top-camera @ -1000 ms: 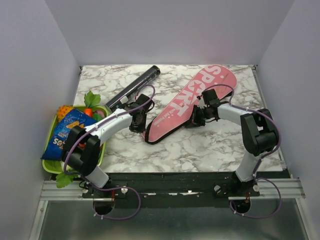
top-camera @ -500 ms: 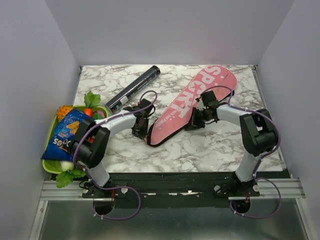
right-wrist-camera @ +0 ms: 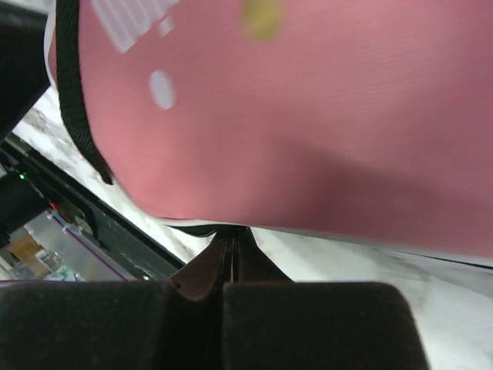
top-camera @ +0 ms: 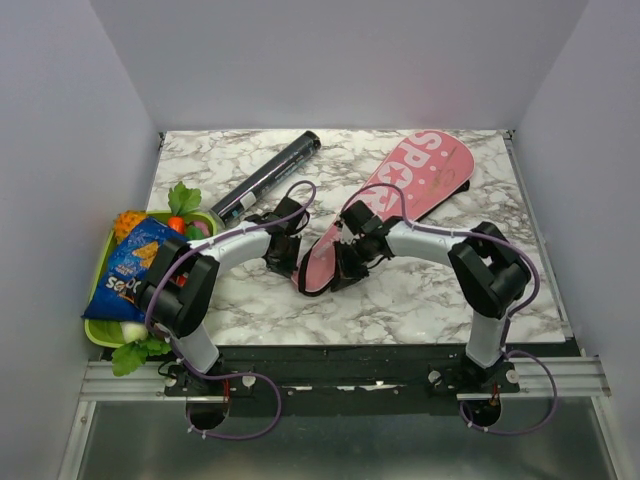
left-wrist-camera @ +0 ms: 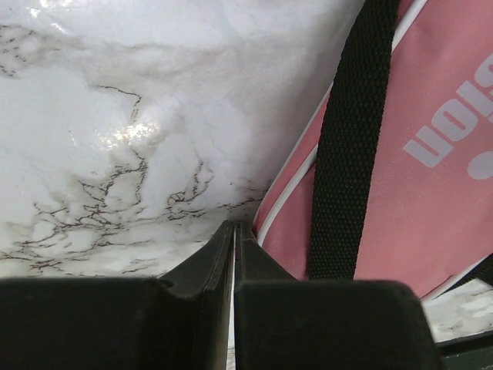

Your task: Pack up the badminton gear

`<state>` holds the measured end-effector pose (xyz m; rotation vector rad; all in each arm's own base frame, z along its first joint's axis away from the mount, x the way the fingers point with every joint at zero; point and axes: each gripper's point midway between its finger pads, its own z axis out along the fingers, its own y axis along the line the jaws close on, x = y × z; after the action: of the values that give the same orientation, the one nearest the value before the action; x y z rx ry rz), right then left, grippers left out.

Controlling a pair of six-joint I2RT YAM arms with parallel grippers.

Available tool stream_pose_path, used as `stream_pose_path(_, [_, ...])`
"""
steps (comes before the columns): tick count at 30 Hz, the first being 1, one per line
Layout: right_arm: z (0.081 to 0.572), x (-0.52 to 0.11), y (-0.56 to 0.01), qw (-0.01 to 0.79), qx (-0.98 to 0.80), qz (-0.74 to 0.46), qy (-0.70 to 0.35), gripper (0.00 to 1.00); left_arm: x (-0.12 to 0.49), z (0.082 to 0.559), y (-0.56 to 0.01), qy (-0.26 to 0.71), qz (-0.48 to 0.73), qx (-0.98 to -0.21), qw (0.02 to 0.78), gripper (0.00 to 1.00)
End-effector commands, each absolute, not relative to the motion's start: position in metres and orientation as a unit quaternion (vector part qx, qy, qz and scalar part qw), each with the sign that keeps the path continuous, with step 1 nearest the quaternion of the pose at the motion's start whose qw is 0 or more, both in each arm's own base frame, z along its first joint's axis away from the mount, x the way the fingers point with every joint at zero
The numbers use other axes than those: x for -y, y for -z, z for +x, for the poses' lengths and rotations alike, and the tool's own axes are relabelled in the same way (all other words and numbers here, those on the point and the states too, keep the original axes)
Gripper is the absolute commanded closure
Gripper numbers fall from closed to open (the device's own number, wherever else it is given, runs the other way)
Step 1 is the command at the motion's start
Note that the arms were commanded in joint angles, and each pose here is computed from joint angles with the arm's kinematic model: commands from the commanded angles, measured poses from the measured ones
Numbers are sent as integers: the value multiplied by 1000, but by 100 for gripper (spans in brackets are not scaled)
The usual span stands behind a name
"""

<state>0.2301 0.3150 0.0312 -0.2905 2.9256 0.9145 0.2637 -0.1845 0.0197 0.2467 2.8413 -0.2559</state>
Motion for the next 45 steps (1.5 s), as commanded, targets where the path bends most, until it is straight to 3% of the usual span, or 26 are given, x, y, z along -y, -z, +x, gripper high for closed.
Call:
stream_pose_path(1, [205, -346, -34, -4, -947, -99, -306, 99, 211, 257, -17, 153, 104, -974, 131, 88])
stream_pose_path(11, [171, -405, -50, -81, -909, -120, -392, 99, 223, 251, -23, 194, 113, -965, 133, 88])
stream_pose_path(27, [206, -430, -46, -11, -931, -63, -359, 99, 229, 225, -23, 158, 168, -963, 139, 89])
stream_pose_path(32, [204, -421, -46, -2, -935, -70, -347, 85, 229, 226, -23, 158, 168, -963, 140, 89])
stream_pose_path(35, [202, -413, -56, 17, -936, -75, -343, 70, 225, 232, -24, 141, 168, -964, 148, 89])
stream_pose_path(36, [203, -410, -60, 23, -936, -76, -342, 60, 223, 233, -24, 134, 169, -965, 150, 89])
stream_pose_path(39, [209, -398, -76, 55, -938, -80, -332, 48, 219, 240, -27, 118, 166, -965, 165, 90])
stream_pose_path(45, [223, -366, -115, 140, -940, -114, -288, 38, 215, 257, -46, 106, 160, -958, 215, 88])
